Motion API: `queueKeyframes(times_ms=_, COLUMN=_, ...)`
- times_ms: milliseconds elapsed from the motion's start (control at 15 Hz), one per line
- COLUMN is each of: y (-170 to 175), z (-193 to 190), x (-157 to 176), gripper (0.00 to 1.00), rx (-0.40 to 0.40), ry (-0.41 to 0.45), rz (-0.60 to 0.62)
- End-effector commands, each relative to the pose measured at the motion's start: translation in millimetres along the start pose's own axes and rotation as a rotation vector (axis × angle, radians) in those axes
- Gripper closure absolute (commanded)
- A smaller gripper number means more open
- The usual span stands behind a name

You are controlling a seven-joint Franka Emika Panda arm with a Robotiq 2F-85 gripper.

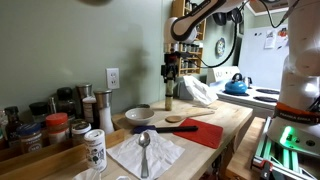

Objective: Swap the position of the bottles

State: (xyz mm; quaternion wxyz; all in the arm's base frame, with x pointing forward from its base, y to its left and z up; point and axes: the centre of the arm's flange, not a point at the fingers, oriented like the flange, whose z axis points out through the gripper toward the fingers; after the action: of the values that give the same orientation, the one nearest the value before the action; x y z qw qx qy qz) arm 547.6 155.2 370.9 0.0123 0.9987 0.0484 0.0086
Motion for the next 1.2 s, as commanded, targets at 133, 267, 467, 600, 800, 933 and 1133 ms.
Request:
queueKeyframes(times_ms=133, y=2, z=5, x=2, gripper=0.16, rx=-0.007, ry=-0.006, rz=0.013)
queueKeyframes(times_ms=267, y=3, z=6, x=3, gripper=0.30, rx=-0.006, ry=-0.006, rz=0.011)
queueKeyframes(times_ms=467, y=2, z=7, x=3, gripper=0.57, rx=-0.004, ry=-0.010, rz=0.008)
queueKeyframes(times_ms=600, y=2, z=8, x=3, gripper=0.71, rx=0.003, ry=-0.012, rz=0.004)
queueKeyframes(times_ms=800, y=1, z=7, x=3, gripper=0.71, rx=0.010, ry=-0.015, rz=0.005)
queueKeyframes(times_ms=933, y=4, z=2, x=1, gripper=0.71, rx=0.006, ry=-0.014, rz=0.006)
queueKeyframes(times_ms=1133, y=21, z=-25, x=-13, gripper=0.71, rx=-0.009, ry=0.007, rz=0.003)
